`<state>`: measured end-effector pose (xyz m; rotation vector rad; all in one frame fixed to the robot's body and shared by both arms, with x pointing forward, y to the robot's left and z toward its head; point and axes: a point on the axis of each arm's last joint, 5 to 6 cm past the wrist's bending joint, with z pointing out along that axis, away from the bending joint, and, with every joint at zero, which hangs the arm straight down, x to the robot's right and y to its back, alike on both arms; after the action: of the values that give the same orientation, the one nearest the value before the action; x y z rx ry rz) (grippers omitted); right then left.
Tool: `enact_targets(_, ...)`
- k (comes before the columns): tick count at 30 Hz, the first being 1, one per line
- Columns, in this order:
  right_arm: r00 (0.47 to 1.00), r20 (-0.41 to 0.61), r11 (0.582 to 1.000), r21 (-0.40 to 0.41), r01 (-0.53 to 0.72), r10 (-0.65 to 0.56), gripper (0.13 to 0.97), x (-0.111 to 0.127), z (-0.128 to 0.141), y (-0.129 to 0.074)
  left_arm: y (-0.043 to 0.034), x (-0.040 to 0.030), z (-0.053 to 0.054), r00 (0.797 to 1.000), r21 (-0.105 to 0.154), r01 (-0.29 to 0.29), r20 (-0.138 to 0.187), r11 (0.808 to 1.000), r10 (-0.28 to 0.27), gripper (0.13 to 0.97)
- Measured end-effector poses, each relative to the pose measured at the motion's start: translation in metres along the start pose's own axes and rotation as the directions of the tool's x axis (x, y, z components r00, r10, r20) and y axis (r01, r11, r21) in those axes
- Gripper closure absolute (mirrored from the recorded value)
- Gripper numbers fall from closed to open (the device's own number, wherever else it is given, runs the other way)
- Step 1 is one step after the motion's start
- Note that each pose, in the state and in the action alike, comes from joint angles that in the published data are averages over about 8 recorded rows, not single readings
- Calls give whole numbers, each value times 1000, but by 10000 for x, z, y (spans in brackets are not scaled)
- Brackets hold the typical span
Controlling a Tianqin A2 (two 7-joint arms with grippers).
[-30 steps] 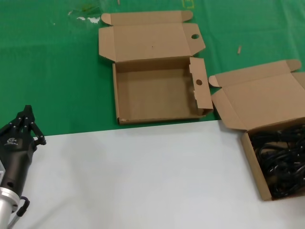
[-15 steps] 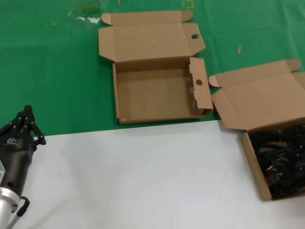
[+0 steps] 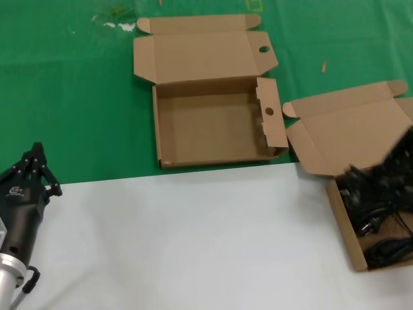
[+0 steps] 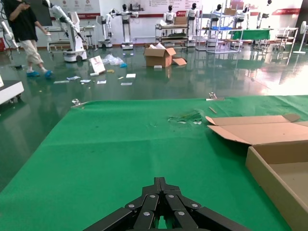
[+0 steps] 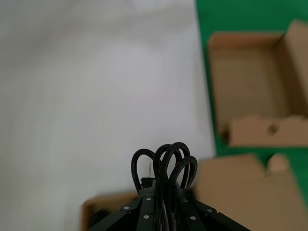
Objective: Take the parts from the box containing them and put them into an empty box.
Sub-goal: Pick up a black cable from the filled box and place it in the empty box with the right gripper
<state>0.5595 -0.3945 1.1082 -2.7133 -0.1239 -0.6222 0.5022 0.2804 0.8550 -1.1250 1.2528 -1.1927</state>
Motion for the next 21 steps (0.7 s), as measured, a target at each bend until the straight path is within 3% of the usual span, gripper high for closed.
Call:
enact_targets(11,982,-156,986,114,125,-106,916,572,43,-826,0,0,0,1000,0,0,0,1000,0,957)
enact_targets(21,959,-229,967,150,205,-168,916,1037,486,-1408,0,0,0,1000,0,0,0,1000,0,957)
